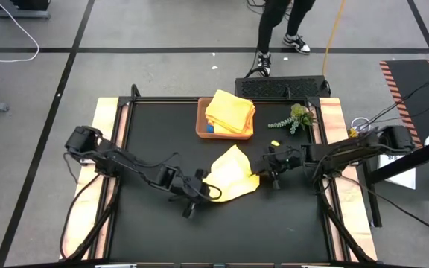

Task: Fold microfiber towels
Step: Fold the yellow microfiber towel

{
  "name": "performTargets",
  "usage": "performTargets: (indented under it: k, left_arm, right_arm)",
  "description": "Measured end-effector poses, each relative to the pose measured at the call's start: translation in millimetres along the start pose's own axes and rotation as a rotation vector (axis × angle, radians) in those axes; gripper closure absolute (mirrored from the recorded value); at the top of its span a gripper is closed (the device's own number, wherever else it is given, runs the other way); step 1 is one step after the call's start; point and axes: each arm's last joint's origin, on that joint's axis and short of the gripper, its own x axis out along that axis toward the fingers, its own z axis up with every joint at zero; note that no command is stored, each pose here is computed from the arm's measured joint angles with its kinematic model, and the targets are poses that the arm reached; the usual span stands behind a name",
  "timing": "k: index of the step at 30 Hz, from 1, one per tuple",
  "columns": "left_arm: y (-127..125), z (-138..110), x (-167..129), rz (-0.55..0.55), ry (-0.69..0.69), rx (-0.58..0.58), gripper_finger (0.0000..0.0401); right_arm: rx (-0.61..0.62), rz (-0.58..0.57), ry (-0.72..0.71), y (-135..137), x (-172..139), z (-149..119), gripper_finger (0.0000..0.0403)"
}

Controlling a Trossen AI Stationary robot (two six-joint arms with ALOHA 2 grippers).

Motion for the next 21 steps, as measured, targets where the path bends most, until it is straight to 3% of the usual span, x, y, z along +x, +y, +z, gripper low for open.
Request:
performTargets:
  k: [6, 12, 21]
  left_arm:
    - [2.8, 16.5, -37.8, 0.117, -0.081, 0.007, 0.0399]
    - [1.7, 39.4, -93.6, 0.224, -0.278, 0.008, 0.0399]
    - [-17.0, 55.5, -149.7, 0.207, -0.510, 0.039, 0.0400]
  right_arm:
    - [-0.050, 0.060, -0.159, 14.8, -18.6, 16.9, 0.0402]
    - [-0.123, 0.157, -0.381, 36.5, -43.3, 35.5, 0.0402]
    - [-0.210, 0.308, -0.656, 64.7, -72.7, 52.3, 0.0403]
